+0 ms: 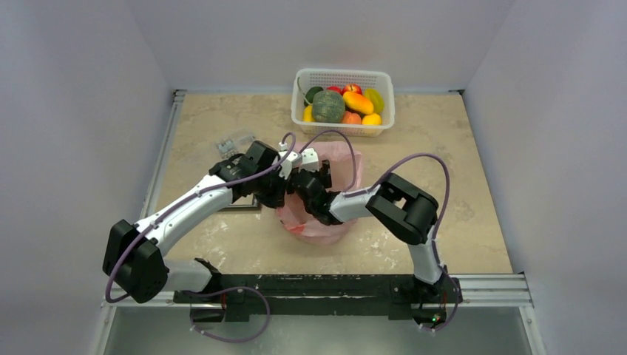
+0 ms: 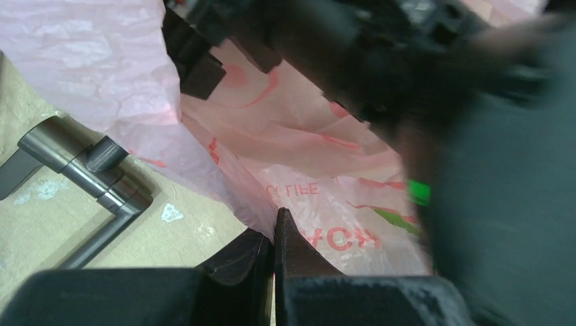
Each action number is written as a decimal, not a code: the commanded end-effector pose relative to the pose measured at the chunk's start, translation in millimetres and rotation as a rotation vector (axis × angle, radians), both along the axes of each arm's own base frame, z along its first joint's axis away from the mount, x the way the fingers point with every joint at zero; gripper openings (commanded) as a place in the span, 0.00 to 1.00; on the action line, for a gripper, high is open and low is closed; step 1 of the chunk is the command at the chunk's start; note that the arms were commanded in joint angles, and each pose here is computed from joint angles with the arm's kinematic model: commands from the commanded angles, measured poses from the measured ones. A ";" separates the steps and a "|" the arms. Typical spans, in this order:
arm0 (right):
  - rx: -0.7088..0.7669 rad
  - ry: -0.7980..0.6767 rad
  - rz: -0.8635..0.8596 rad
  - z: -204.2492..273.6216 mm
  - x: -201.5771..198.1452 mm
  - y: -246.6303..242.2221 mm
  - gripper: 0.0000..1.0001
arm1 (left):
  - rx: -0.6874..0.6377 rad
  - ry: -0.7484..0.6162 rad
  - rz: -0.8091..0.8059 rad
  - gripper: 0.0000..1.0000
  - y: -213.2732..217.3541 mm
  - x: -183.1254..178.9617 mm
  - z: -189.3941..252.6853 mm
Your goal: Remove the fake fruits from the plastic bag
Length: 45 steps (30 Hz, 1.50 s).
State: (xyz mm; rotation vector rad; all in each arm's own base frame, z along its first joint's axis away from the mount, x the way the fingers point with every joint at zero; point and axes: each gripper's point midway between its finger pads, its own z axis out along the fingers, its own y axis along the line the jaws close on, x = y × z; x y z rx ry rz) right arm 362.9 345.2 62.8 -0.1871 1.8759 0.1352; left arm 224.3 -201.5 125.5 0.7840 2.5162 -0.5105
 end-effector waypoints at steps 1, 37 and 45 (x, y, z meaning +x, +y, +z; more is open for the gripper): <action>-0.011 -0.019 -0.085 -3.1 22.2 -11.2 0.91 | -0.024 -0.002 -0.026 0.00 -9.0 -0.5 1.7; 0.292 0.162 0.530 107.1 -125.7 -31.7 0.00 | 0.046 -0.015 0.047 0.05 -0.7 13.6 -1.7; 0.353 0.042 0.521 175.6 -121.5 -37.1 0.00 | 0.025 -0.072 0.070 0.54 4.2 14.5 11.7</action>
